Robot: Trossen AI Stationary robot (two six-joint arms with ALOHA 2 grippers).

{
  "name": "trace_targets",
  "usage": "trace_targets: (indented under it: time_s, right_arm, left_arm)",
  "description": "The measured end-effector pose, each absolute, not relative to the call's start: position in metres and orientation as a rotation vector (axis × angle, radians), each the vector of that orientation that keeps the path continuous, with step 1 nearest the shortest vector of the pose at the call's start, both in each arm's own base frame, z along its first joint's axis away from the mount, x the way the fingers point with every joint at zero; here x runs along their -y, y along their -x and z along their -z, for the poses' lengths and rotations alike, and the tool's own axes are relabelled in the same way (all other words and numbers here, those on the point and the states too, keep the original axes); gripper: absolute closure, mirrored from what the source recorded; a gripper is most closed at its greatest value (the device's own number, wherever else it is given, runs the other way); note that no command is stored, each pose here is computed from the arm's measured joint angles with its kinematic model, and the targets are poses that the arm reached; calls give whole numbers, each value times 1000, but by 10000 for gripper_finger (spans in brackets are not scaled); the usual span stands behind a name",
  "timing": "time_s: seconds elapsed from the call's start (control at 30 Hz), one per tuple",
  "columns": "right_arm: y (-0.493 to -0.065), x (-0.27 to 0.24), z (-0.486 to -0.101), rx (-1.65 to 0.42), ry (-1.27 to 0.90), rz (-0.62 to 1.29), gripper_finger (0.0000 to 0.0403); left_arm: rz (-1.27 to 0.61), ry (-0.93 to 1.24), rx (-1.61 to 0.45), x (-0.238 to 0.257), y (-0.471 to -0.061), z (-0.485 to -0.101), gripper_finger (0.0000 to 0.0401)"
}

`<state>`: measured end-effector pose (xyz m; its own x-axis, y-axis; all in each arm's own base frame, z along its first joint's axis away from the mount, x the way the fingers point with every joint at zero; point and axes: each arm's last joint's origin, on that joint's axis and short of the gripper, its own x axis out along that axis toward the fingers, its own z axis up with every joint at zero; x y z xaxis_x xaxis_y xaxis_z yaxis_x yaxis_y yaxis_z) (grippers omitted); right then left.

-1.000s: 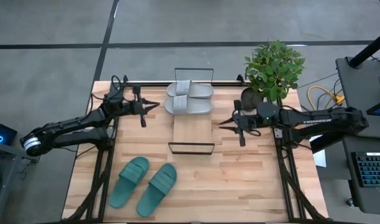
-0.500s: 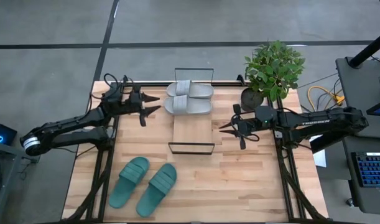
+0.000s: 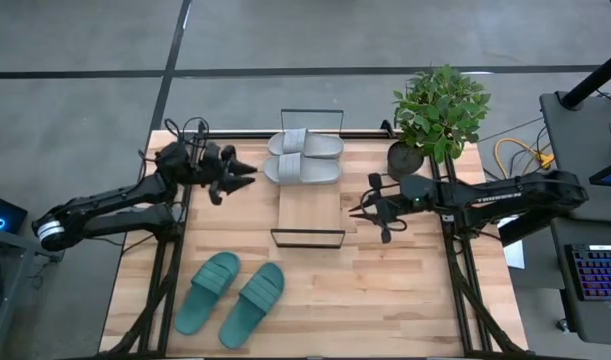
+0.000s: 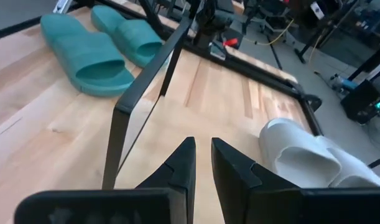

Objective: Pick and place slides into the shelf
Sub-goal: Put the left green slipper on the shelf

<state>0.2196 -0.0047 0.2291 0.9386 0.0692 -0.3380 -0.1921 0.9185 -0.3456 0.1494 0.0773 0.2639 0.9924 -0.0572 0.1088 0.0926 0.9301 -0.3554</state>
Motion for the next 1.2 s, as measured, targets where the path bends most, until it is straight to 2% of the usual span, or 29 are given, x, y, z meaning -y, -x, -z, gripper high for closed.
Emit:
trace_targets:
  time_s: [0.23,0.57,0.63,0.77,0.83,1.2]
  right_arm:
    - [-222,5,-224,-353,337,-134,360]
    - [-221,5,-224,-353,363,-139,360]
    - [-221,5,-224,-353,364,-139,360]
    - [-221,5,-224,-350,386,-143,360]
    - [-221,5,-224,-350,396,-145,360]
    - [-220,5,-222,-357,396,-147,360]
  left_arm:
    - [216,528,-41,-64,-149,-272,242]
    - [312,582,-194,-33,-150,-305,242]
    - [232,607,-290,-30,-149,-310,242]
    - [-41,620,-526,-28,-144,-314,242]
    - [-84,619,-637,-25,-144,-313,242]
    - [140,717,-1087,2,-179,-268,242]
